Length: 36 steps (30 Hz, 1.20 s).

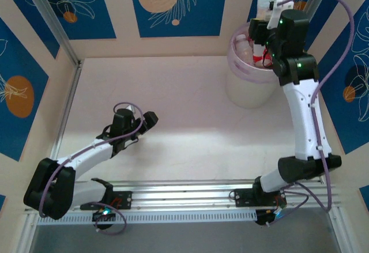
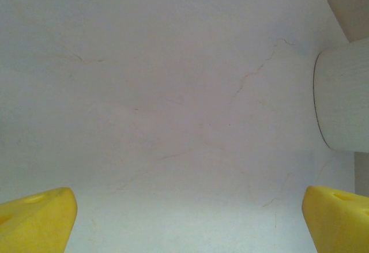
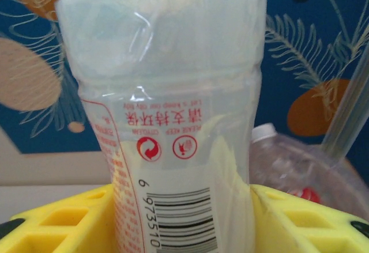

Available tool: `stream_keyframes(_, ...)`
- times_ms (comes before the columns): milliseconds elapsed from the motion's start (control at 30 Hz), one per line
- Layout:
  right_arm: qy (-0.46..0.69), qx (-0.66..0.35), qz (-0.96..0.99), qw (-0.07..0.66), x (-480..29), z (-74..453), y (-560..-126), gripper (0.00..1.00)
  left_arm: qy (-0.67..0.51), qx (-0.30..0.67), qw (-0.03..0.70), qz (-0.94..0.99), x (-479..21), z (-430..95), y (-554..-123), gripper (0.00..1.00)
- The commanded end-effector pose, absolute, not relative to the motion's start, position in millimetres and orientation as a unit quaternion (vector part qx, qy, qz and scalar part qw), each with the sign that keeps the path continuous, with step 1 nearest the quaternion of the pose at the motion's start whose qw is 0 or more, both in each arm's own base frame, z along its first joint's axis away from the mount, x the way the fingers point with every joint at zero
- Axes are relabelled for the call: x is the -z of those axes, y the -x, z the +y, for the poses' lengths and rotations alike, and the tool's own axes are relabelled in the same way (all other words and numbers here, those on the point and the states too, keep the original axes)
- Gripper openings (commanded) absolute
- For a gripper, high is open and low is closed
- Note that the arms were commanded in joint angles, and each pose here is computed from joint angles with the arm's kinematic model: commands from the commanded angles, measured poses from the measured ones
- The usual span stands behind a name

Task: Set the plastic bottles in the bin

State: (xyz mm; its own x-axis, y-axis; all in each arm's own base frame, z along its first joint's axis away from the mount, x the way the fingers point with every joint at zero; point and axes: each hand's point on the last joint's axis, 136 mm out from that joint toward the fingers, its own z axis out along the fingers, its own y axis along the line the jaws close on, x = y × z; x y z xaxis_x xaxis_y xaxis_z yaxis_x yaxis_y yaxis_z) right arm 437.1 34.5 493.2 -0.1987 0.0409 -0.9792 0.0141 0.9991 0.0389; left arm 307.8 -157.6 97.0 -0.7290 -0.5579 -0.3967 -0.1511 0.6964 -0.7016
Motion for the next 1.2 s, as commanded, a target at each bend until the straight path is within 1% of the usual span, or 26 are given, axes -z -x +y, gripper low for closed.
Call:
stream_keyframes(0, 0.0, 0.025, 0.788, 0.616, -470, 18, -474, 0.56, 0.202, 0.343, 0.312, 0.863, -106, -159, -314, 1.0)
stream_keyframes(100, 0.007, 0.033, 0.795, 0.606, -458, 8, -497, 0.56, 0.202, 0.34, 0.312, 0.864, -106, -158, -314, 1.0)
stream_keyframes(267, 0.033, 0.039, 0.812, 0.581, -432, 12, -523, 0.57, 0.203, 0.338, 0.312, 0.864, -105, -158, -315, 1.0)
stream_keyframes(500, 0.036, 0.034, 0.848, 0.528, -373, 12, -539, 0.57, 0.203, 0.337, 0.31, 0.865, -104, -158, -316, 1.0)
stream_keyframes(667, 0.024, 0.025, 0.86, 0.509, -352, 9, -537, 0.58, 0.2, 0.334, 0.311, 0.867, -105, -159, -317, 1.0)
stream_keyframes(700, 0.022, 0.024, 0.861, 0.507, -351, 9, -537, 0.59, 0.199, 0.334, 0.311, 0.867, -105, -159, -318, 1.0)
stream_keyframes(733, 0.019, 0.023, 0.862, 0.506, -350, 7, -537, 0.63, 0.199, 0.335, 0.309, 0.867, -104, -159, -318, 1.0)
stream_keyframes(833, 0.012, 0.03, 0.866, 0.499, -352, 3, -536, 0.76, 0.198, 0.339, 0.307, 0.867, -103, -162, -319, 1.0)
stream_keyframes(900, 0.006, 0.033, 0.865, 0.501, -359, -1, -534, 0.82, 0.198, 0.341, 0.306, 0.867, -103, -162, -319, 1.0)
stream_keyframes(1033, -0.008, 0.035, 0.851, 0.524, -389, -7, -526, 0.86, 0.198, 0.341, 0.308, 0.866, -105, -162, -320, 1.0)
stream_keyframes(1167, -0.042, 0.037, 0.838, 0.543, -413, -25, -516, 0.86, 0.199, 0.343, 0.306, 0.866, -104, -163, -320, 1.0)
